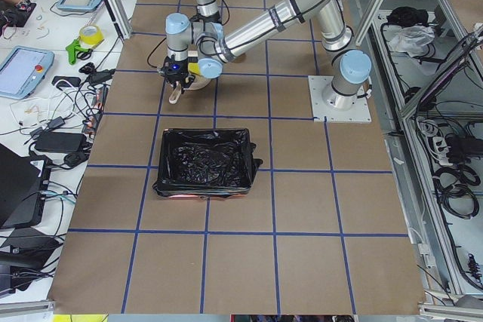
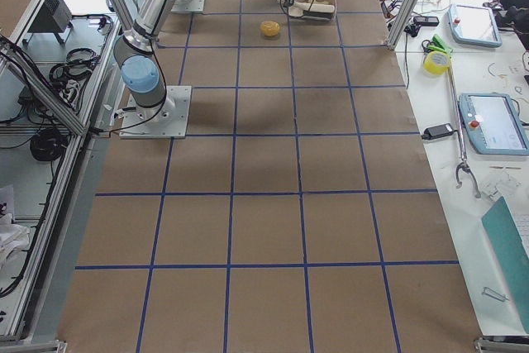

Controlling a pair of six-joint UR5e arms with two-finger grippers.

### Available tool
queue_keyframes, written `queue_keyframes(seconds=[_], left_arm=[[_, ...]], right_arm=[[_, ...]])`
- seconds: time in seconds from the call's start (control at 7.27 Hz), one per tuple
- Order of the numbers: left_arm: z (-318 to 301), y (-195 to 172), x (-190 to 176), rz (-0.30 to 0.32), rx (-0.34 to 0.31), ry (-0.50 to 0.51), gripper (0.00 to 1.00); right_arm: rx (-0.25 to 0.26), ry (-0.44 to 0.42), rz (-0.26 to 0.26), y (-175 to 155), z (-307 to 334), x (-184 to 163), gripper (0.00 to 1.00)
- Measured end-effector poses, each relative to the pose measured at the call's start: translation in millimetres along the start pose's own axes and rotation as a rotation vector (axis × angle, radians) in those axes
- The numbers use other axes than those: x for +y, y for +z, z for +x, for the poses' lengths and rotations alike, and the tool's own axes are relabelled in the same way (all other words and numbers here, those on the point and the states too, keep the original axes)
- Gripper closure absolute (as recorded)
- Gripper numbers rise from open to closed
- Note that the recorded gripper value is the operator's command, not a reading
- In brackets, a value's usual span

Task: Sweep and dump trash into bin
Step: 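Sweep the apple slice and sponge into the dustpan with the right gripper, then move the brush behind the yellow potato piece with the right gripper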

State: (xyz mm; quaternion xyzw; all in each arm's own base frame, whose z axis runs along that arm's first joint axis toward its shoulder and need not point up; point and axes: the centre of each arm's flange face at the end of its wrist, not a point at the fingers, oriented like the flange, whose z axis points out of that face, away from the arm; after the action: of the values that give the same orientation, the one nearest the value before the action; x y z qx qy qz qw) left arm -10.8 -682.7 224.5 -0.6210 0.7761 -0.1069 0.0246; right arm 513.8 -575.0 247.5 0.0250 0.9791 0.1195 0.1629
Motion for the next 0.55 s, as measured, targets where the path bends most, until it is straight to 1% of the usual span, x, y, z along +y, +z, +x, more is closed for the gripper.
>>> queue_keyframes(seconds=[0.14, 0.28, 0.55], left_arm=[[0, 0, 1, -0.006, 0.002, 0.0, 1.0], [1, -1, 1, -0.014, 0.006, 0.0, 1.0], [0, -5, 1, -0.016, 0.013, 0.003, 1.0]], right_arm=[[-0.004, -0.007, 0.005, -6, -2, 0, 1.0], [0.026, -0.002, 0.013, -18, 3, 2, 1.0], [0.144, 0.041, 0.024, -67, 29, 14, 1.0]])
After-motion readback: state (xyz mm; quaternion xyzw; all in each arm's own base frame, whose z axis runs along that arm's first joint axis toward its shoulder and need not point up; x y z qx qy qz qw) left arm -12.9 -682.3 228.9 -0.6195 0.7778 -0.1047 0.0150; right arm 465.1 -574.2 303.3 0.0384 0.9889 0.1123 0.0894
